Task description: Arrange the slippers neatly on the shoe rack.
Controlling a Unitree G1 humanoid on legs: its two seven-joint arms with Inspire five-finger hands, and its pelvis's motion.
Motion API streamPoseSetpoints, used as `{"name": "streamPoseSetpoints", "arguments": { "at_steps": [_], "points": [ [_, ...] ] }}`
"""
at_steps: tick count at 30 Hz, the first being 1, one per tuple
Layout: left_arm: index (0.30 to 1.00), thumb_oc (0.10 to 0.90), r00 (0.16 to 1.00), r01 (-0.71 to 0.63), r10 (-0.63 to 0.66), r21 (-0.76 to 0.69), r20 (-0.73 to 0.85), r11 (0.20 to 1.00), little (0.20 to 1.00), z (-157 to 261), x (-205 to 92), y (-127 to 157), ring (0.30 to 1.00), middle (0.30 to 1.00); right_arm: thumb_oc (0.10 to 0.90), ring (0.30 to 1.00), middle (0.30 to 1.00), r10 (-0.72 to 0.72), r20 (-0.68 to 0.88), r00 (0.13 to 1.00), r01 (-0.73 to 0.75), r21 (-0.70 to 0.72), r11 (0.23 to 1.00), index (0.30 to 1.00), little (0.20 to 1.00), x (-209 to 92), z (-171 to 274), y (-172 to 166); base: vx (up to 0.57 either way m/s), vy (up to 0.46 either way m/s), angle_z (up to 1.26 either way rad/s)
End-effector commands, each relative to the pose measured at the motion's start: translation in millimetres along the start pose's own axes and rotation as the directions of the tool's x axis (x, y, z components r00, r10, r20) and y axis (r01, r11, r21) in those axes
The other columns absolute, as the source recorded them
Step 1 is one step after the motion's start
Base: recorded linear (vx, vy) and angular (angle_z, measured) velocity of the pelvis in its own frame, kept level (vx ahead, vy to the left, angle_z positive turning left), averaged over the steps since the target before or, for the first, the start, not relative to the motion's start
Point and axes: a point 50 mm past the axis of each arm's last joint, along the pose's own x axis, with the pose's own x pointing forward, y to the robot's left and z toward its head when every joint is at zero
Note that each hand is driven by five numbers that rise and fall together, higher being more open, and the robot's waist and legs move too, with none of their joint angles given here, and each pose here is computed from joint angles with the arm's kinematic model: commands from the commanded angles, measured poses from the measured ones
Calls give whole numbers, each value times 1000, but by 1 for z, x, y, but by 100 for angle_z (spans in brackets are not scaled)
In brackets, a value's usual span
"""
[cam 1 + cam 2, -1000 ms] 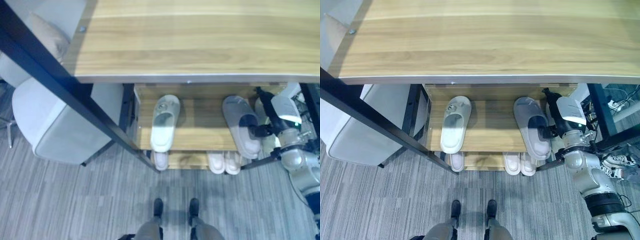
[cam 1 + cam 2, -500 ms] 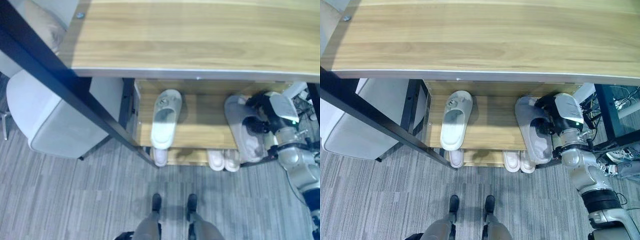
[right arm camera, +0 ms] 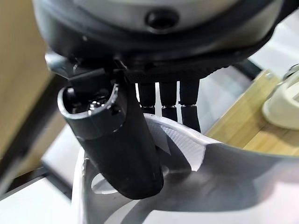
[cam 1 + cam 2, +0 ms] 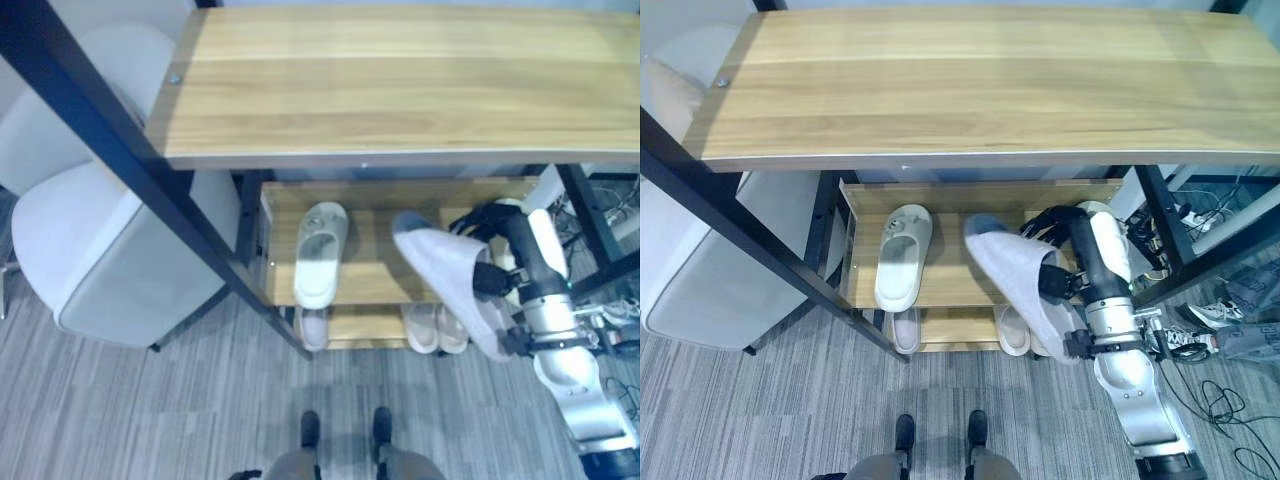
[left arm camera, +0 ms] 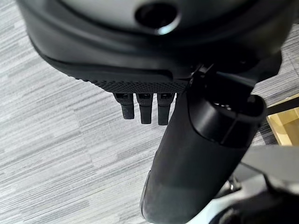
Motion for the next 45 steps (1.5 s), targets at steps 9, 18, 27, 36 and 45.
{"name": "streamPoseSetpoints", "arguments": {
  "at_steps": [9, 18, 27, 36, 45],
  "points": [
    [900, 800, 909, -162, 264, -311, 321, 936, 900, 86, -4, 51, 900, 900, 400, 300, 300, 194, 344, 919, -222, 43, 974, 300, 300, 35, 56, 15, -189, -1, -6],
    [900, 800, 852, 63, 294, -644, 432, 763, 900, 125, -14, 27, 900, 900, 400, 300, 300, 0, 395, 918, 10, -24, 1000, 300, 300, 84, 73, 3, -77, -33, 4],
    [900, 800, 692, 157, 495, -779, 525, 607, 900, 184, -42, 63, 900, 900, 400, 300, 300, -484, 494, 722, 493, 123, 861, 300, 300, 156, 131, -82, 31, -19, 6],
    [900, 800, 623, 259, 459, -721, 633, 642, 900, 180, -63, 61, 900, 900, 400, 300, 300, -615, 585, 529, 673, 153, 724, 300, 300, 172, 187, -125, 55, -20, 18],
    [900, 800, 649, 145, 523, -764, 553, 628, 900, 150, -57, 77, 900, 900, 400, 300, 300, -608, 500, 616, 653, 107, 750, 300, 300, 178, 155, -122, -6, 29, -3]
  ]
}}
